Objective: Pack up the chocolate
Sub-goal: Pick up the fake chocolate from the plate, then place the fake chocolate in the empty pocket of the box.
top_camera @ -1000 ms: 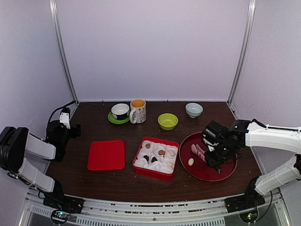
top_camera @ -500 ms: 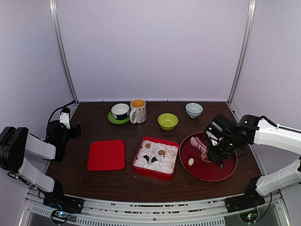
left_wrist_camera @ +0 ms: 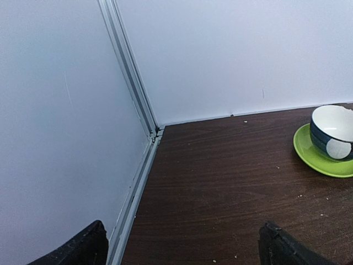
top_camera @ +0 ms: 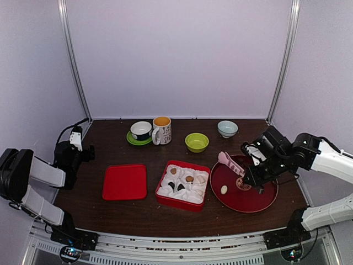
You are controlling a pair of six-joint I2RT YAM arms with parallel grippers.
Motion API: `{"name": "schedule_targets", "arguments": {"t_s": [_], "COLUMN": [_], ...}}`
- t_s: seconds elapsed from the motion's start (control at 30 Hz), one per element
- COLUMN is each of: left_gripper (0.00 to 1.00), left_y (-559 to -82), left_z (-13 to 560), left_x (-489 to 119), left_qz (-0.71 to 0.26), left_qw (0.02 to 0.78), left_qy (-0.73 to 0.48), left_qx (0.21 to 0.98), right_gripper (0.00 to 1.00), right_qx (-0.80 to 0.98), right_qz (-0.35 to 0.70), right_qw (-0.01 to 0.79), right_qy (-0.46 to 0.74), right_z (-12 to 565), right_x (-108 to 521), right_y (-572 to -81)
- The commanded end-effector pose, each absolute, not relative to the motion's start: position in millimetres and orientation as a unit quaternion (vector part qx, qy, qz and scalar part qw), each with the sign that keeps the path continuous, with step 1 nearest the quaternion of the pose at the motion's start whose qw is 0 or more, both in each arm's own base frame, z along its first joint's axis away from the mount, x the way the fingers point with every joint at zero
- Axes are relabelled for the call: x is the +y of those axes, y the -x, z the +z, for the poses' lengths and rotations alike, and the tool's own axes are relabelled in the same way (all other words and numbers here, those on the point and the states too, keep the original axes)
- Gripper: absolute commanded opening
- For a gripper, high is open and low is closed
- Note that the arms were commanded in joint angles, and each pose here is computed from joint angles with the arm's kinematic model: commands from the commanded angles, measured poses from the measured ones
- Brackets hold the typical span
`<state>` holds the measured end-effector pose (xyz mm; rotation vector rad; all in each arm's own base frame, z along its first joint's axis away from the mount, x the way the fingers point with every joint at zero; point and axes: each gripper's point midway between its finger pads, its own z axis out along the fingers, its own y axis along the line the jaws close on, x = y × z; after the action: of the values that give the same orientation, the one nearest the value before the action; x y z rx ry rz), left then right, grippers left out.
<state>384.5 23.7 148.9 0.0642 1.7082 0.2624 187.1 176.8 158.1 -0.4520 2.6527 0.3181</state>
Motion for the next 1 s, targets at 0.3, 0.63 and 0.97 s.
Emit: {"name": "schedule_targets", "arguments": {"t_s": [0.3,0.63,0.97], "left_gripper": [0.98,0.98,0.98], "left_y": [-388.4,-388.6,-388.4], "left_z": [165.2,165.4,165.2], "left_x": [26.1,26.0,25.8], "left_qz": [0.115,0.115,0.115], "left_qw": [0.672,0.672,0.672], "left_qy": [-0.022,-0.022,-0.023], "left_qx": [0.731,0.731,0.731], "right_gripper": [0.17,0.18,0.17], "right_qx": [0.91,0.885,0.867], "right_qz": [0.249,0.303,0.312], "right_qw": [0.257,0.241,0.228], "right_qy": [0.212,0.26,0.314], "right_z": [205.2,210.7,200.6], "right_x": [219.6,256.0,306.1], "right_y": [-174.6,-161.6,-157.3]}}
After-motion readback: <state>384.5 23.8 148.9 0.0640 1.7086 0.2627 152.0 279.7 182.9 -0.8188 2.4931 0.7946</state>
